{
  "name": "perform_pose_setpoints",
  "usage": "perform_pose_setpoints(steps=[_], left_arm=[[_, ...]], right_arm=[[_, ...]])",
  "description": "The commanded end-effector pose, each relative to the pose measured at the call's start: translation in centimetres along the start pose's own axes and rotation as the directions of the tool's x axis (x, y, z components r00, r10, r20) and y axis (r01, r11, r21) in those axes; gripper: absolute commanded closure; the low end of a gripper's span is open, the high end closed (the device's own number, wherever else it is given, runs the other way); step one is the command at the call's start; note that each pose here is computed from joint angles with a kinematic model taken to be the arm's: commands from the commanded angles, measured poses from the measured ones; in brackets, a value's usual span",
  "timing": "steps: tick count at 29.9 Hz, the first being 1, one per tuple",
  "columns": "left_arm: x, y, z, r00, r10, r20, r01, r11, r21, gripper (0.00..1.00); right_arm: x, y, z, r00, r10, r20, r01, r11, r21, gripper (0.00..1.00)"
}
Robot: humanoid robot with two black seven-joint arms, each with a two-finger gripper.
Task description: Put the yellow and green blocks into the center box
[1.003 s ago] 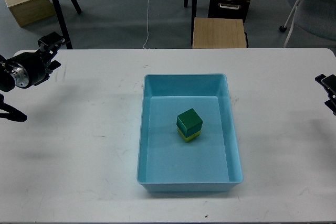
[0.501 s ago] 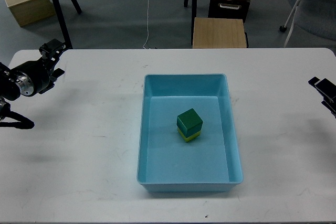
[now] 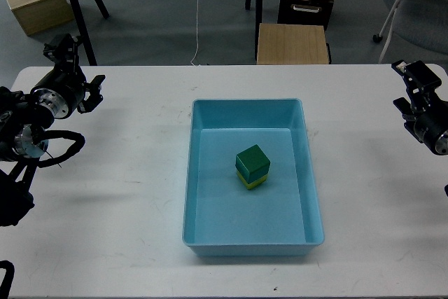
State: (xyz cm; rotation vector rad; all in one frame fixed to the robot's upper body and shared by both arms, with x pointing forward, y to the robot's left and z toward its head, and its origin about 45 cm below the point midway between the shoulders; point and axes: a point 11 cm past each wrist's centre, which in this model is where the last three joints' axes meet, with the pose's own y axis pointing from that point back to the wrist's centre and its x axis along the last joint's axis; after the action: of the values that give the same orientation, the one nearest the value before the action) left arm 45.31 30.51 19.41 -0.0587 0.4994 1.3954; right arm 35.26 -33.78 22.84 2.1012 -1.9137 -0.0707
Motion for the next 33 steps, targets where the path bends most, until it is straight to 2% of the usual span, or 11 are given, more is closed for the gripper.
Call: perform_pose_setpoints(steps=[1, 4, 7, 12, 17, 20, 23, 27, 33], left_arm=[[0.1, 0.1, 0.1, 0.98, -0.003, -0.199, -0.002, 1.0, -0.023, 0.0], [0.1, 0.1, 0.2, 0.966, -0.005, -0.26, -0.003, 0.999, -0.032, 0.0], [0.8, 0.3, 0.4, 0.942, 0.003, -0.336, -0.02, 0.999, -0.048, 0.0], [1.6, 0.8, 0.1, 0.853, -0.011, -0.522, -0.023, 0.998, -0.058, 0.0], [1.9, 1.0, 0.7, 0.763, -0.037, -0.646, -0.025, 0.996, -0.086, 0.0], [2.2, 1.0, 0.9, 0.724, -0.042, -0.689, -0.03, 0.995, -0.092, 0.0], [2.6, 1.2, 1.1, 0.695, -0.044, -0.717, -0.031, 0.995, -0.091, 0.0], [3.4, 1.5, 1.8, 0.652, -0.062, -0.756, -0.048, 0.991, -0.122, 0.0], [5.0, 2.9, 0.3, 0.58, -0.092, -0.81, -0.066, 0.985, -0.159, 0.0]], right_arm=[[-0.4, -1.5, -1.0, 0.916, 0.096, 0.39, -0.081, 0.995, -0.056, 0.0], [0.6, -2.4, -1.7, 0.786, 0.123, 0.606, -0.116, 0.992, -0.051, 0.0], [0.5, -3.2, -1.9, 0.661, 0.102, 0.743, -0.128, 0.992, -0.023, 0.0], [-0.3, -4.1, -0.6, 0.47, 0.095, 0.878, -0.168, 0.986, -0.017, 0.0], [-0.6, -4.4, 2.0, 0.133, 0.042, 0.99, -0.224, 0.975, -0.011, 0.0], [-1.2, -5.1, 2.4, 0.019, 0.014, 1.0, -0.224, 0.975, -0.009, 0.0], [-1.8, -5.5, 1.9, -0.039, -0.09, 0.995, -0.198, 0.977, 0.08, 0.0], [-2.1, -4.5, 1.7, -0.097, -0.286, 0.953, -0.209, 0.942, 0.262, 0.0], [-2.2, -2.5, 4.1, -0.136, -0.347, 0.928, -0.231, 0.922, 0.311, 0.0]])
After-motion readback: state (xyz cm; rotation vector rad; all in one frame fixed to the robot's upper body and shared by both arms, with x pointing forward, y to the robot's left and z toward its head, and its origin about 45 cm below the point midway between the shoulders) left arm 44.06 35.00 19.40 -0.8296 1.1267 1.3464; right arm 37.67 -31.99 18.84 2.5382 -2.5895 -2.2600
